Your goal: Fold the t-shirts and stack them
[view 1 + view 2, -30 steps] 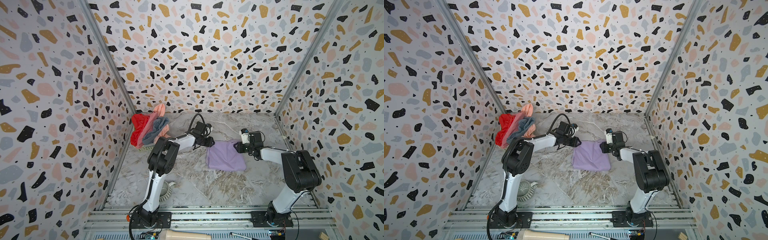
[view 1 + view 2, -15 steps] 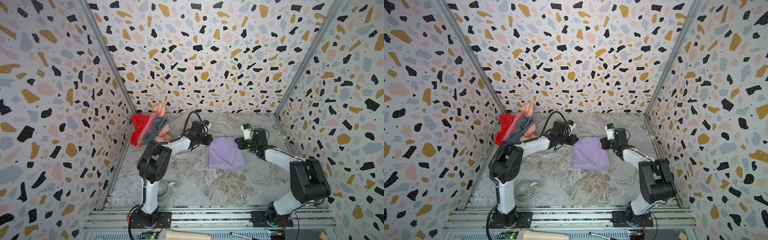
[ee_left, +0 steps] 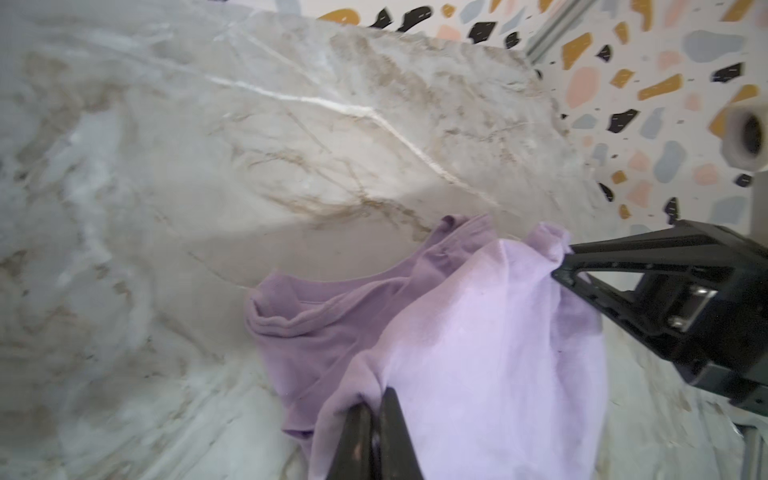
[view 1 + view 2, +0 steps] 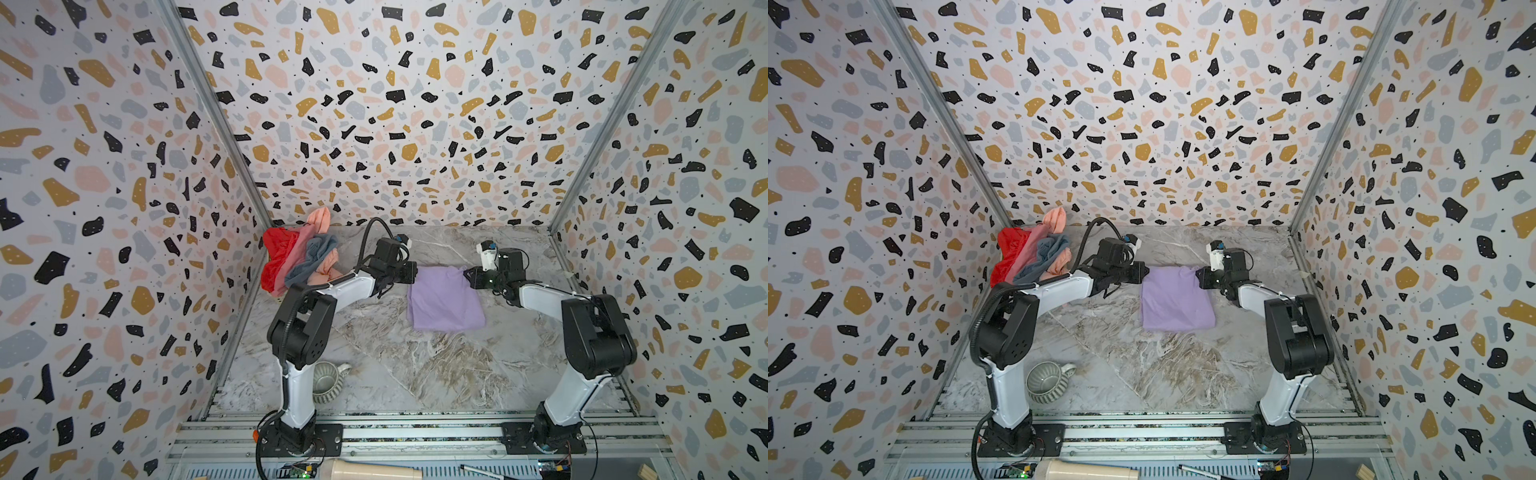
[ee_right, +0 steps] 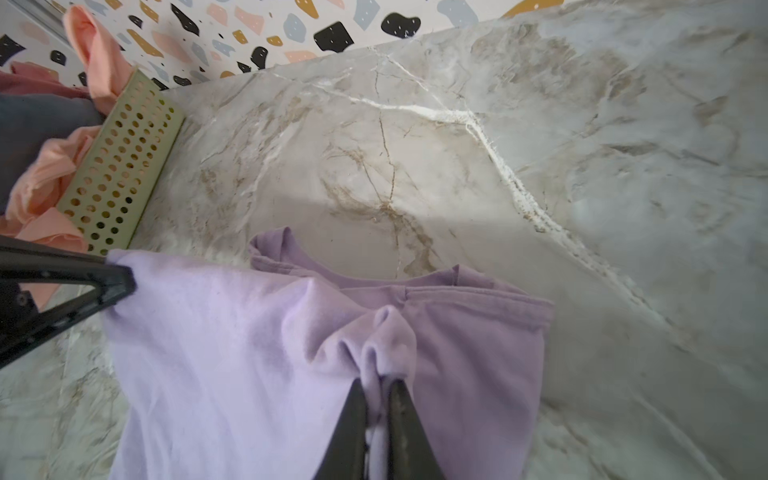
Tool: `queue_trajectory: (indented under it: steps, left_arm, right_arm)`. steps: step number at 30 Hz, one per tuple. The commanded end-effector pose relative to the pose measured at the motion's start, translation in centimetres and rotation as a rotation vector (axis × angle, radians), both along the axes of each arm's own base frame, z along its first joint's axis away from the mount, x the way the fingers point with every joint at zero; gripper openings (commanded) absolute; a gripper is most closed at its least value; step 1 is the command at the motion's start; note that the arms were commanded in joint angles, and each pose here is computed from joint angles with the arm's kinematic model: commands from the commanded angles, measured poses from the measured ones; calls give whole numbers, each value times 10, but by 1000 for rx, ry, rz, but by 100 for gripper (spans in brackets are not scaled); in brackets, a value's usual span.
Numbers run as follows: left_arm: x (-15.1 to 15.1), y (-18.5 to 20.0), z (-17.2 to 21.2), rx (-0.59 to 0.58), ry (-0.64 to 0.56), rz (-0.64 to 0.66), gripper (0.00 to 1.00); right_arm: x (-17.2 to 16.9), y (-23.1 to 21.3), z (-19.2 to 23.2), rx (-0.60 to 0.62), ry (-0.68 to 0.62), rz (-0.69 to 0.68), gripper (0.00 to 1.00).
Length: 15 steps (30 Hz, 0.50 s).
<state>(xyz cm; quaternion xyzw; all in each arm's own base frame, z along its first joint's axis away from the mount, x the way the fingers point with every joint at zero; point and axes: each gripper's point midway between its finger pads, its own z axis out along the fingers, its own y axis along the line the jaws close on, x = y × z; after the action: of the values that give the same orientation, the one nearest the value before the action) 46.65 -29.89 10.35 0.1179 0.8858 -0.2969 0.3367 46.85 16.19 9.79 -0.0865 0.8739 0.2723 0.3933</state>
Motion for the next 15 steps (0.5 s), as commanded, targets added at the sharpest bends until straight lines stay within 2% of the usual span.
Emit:
queue_trajectory:
  steps: [1,3,4,5,7,11,15]
  left_arm:
    - [34,7,3,-21,-31,68,0]
    - [42,8,-3,-29,-18,74,0]
    - [45,8,-6,-30,-12,80,0]
    - [47,9,-8,-30,-8,82,13]
    - [49,13,-10,-17,-5,97,32]
    - [49,28,-8,37,-18,146,42]
    - [39,40,-2,92,-15,155,46]
  right_arm:
    - [30,2,11,55,-34,-17,13]
    - [38,2,4,70,-11,-27,17]
    - [42,2,2,72,-3,-32,26]
    - [44,1,-1,70,9,-38,40]
    - [47,-2,-1,50,10,-54,59]
    - [48,-24,16,-49,-21,-146,66]
    - [29,-59,34,-189,25,-353,68]
